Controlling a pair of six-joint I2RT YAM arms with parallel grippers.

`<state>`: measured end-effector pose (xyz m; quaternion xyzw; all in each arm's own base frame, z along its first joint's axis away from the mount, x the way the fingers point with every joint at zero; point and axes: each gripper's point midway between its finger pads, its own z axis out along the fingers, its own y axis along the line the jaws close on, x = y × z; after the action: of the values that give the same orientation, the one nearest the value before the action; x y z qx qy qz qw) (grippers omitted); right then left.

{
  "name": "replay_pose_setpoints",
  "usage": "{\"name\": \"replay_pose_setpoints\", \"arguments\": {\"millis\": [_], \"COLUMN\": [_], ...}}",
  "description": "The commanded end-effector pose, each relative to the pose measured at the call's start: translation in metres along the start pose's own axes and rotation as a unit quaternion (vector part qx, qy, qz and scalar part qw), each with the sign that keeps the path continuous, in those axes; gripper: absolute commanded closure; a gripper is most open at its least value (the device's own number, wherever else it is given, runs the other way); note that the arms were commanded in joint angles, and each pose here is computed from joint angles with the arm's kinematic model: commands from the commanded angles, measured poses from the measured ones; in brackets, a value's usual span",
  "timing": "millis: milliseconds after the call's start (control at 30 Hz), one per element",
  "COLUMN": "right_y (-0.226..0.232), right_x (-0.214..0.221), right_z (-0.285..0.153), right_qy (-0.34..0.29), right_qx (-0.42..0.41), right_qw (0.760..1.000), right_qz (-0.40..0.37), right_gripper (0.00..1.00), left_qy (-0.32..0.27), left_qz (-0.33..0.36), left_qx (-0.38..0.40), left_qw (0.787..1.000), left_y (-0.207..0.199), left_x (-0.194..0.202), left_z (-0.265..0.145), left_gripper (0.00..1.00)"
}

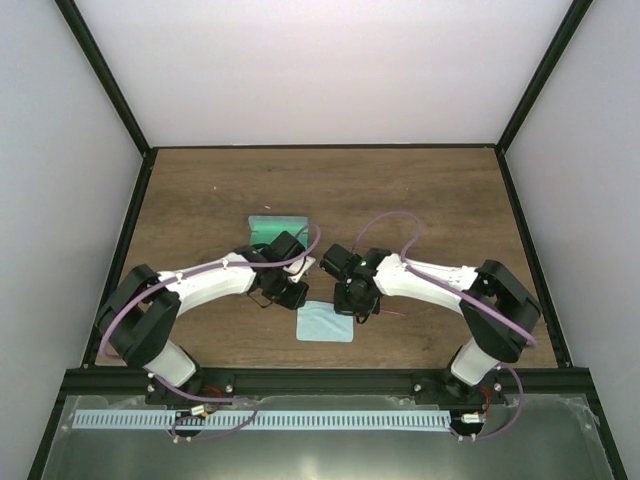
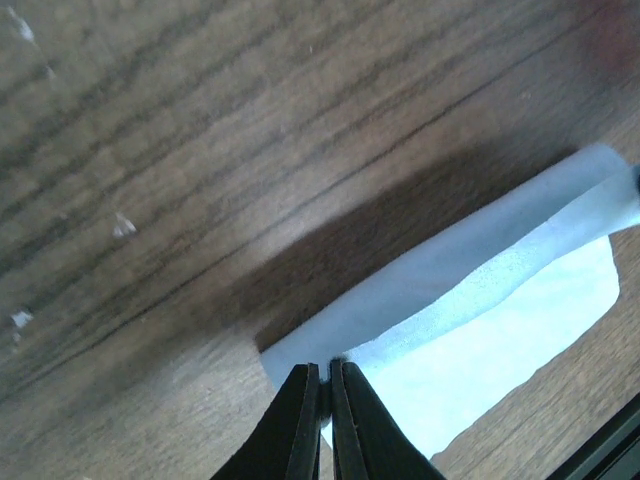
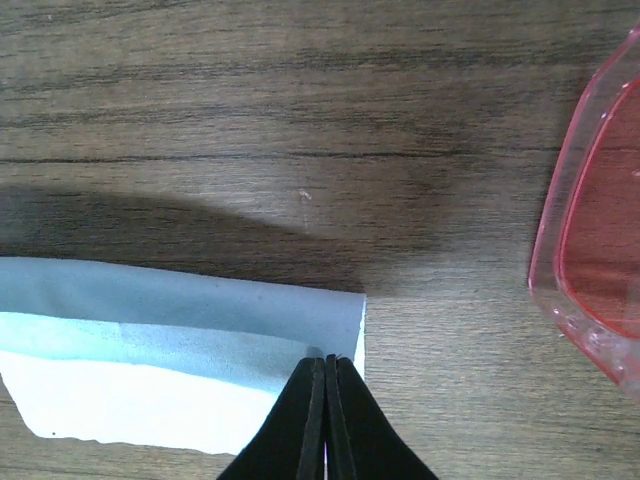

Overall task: Organize the sunglasses
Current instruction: Fold the glasses cleaning cloth at the center of the board.

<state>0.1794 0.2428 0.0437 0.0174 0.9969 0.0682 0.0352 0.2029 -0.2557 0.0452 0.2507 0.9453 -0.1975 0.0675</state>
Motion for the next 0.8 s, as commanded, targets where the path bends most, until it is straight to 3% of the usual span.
{"name": "replay_pose_setpoints", "arguments": {"millis": [0,767], "right_y": [0.002,0.0], "right_x": [0.002,0.02], "right_z": [-0.008,0.0], "right_qy": [-0.007,0.012], "right_qx": [-0.01,-0.017], "right_qw": [1.0,1.0], "right_qz": [0.001,-0.001], "right_gripper": [0.99,0.99], "left_qy": [0.018,0.074], "left_qz": [0.017,0.002], "left_qx": [0.019,0.046], "left_qw": [0.999,0.996], "left_y": [-0.008,-0.018], "left_x": [0.014,0.043], "left_z": [-0.002,0.009], "left_gripper": [0.96,0.96]}}
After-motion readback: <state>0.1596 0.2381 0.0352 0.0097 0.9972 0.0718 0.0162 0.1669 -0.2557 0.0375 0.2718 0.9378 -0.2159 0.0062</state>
